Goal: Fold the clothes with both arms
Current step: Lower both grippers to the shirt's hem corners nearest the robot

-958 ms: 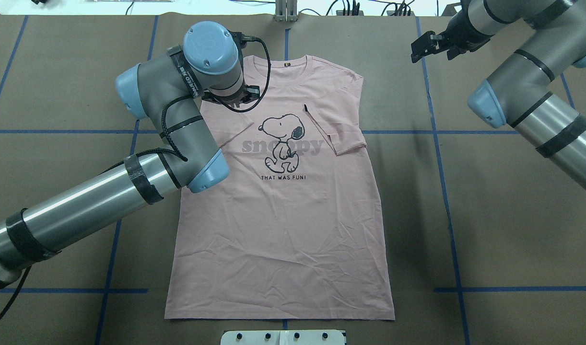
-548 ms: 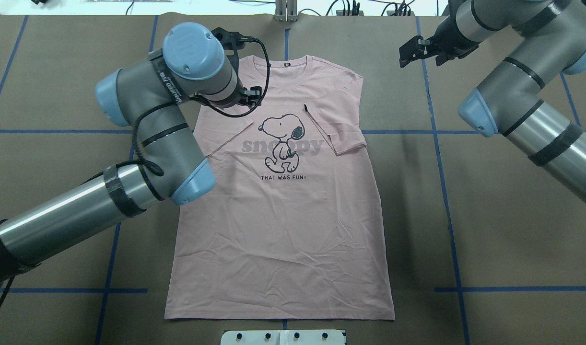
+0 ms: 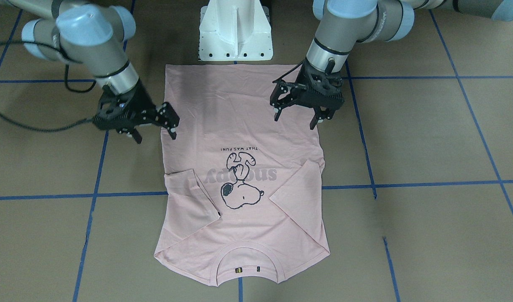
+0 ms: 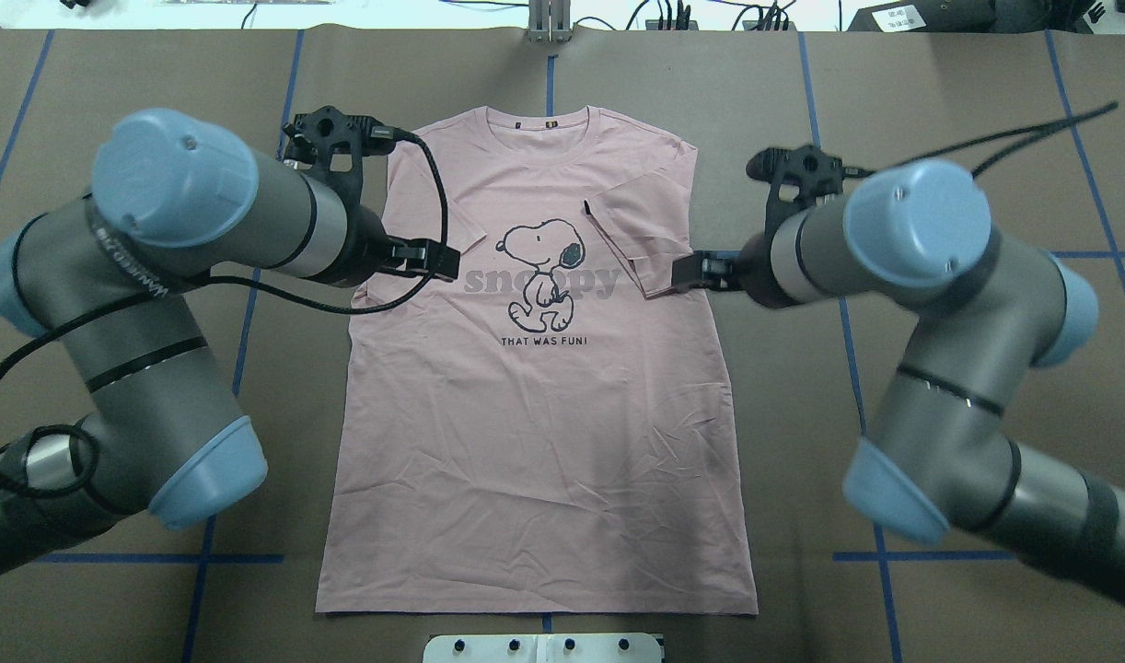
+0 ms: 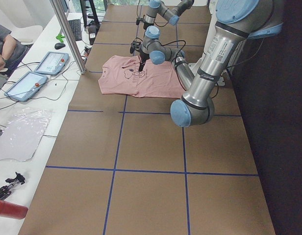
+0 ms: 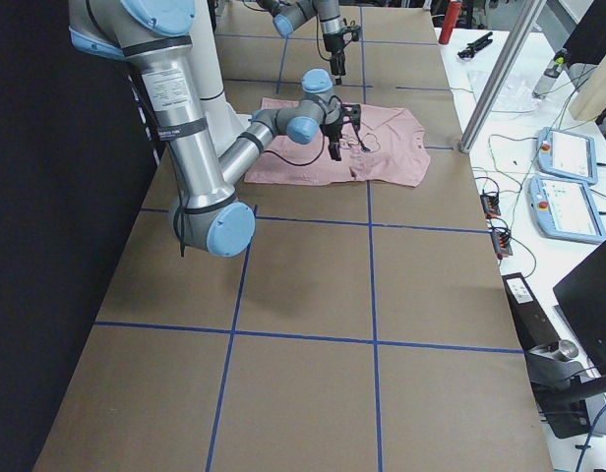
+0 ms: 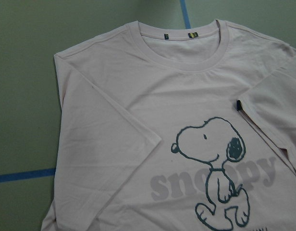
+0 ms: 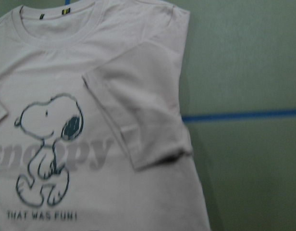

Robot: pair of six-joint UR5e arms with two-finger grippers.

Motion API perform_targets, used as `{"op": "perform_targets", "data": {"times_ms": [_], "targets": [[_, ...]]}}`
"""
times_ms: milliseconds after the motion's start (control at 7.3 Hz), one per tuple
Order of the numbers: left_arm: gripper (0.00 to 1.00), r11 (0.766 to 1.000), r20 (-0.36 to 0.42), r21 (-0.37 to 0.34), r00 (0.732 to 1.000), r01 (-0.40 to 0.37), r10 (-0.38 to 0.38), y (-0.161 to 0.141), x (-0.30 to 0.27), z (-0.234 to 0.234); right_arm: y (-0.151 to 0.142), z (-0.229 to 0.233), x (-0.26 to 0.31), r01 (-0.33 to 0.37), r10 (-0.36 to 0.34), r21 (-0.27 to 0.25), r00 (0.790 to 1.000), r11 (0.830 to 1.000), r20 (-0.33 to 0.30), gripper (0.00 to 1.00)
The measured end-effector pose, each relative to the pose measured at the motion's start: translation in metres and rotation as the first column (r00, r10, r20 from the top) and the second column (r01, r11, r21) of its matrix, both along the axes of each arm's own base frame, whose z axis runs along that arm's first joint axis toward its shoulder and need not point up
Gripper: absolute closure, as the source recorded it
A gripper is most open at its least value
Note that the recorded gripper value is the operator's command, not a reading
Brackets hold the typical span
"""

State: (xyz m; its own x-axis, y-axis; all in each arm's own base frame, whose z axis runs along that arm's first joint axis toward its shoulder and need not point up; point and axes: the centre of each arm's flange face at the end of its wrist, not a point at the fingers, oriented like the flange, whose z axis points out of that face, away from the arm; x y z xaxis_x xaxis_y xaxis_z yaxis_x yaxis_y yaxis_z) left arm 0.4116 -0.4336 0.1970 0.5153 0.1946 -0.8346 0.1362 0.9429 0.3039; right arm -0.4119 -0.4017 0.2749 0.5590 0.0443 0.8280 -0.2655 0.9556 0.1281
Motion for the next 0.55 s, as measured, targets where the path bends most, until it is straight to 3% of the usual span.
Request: {"op": "perform_targets", "data": {"times_ms": [274,411,548], "targets": [[0.0,0.996,-0.026,-0.086,1.0,-0.011,0.009,0.066,0.002,0.019,0.122,0.014,-0.012,-0.05,0.05,-0.054,0.999,0.997,0.0,0.04],[0.09,0.99,-0.02,-0.14,1.0,-0.001,-0.002,0.102,0.011,0.033,0.163,0.025,-0.017,-0.067,0.067,-0.05,0.998,0.996,-0.01,0.04],[0.25,0.981,-0.002,-0.194,1.0,0.008,-0.008,0.14,0.02,0.055,0.191,0.03,-0.02,-0.07,0.07,-0.041,0.998,0.997,-0.011,0.04]]}}
